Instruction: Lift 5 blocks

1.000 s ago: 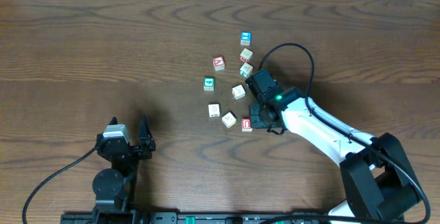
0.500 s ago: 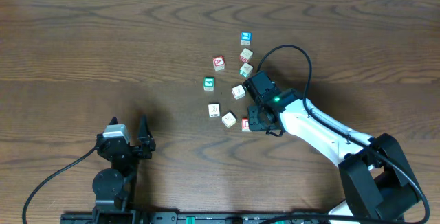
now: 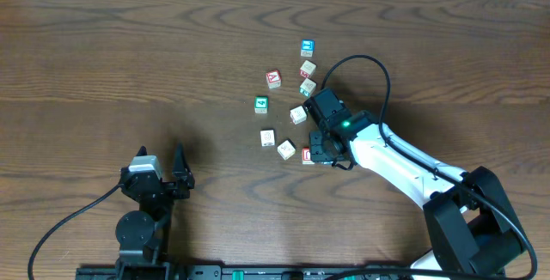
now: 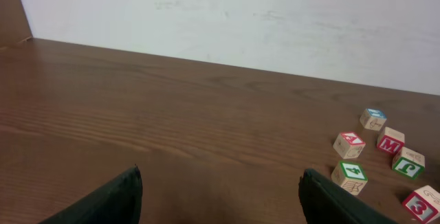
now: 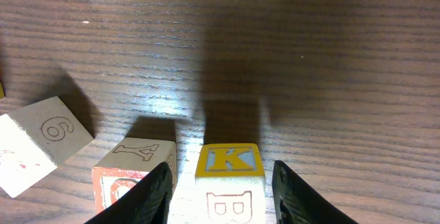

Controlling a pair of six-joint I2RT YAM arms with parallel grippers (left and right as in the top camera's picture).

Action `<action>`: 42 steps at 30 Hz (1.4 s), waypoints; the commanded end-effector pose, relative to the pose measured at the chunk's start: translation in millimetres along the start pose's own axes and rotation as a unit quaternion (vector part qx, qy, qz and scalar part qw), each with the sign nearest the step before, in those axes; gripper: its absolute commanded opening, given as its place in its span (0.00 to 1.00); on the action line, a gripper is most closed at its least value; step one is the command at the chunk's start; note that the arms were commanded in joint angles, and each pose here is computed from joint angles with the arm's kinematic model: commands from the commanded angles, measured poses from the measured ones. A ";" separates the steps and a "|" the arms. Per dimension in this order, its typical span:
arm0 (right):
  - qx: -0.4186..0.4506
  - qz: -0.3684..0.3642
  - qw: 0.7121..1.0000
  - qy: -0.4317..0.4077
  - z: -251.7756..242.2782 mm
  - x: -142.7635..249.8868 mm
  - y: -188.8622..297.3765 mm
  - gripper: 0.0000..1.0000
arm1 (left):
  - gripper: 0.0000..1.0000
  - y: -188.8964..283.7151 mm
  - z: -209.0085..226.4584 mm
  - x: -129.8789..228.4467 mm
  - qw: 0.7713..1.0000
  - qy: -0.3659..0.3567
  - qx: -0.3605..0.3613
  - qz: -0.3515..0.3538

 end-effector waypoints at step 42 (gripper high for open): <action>-0.095 -0.039 0.977 0.188 42.2 -83.9 -5.6 0.66 | 0.73 -1.5 2.8 13.7 1.000 0.001 -0.008 0.024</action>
Point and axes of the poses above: each gripper's point midway between its finger pads, its own y axis back along the fingers, its own z axis along the line the jaws close on, x = y × z, the point moved 8 cm from there along y, back along the fingers, and after that the axes turned 2 degrees about -y, right-handed, at the moved point
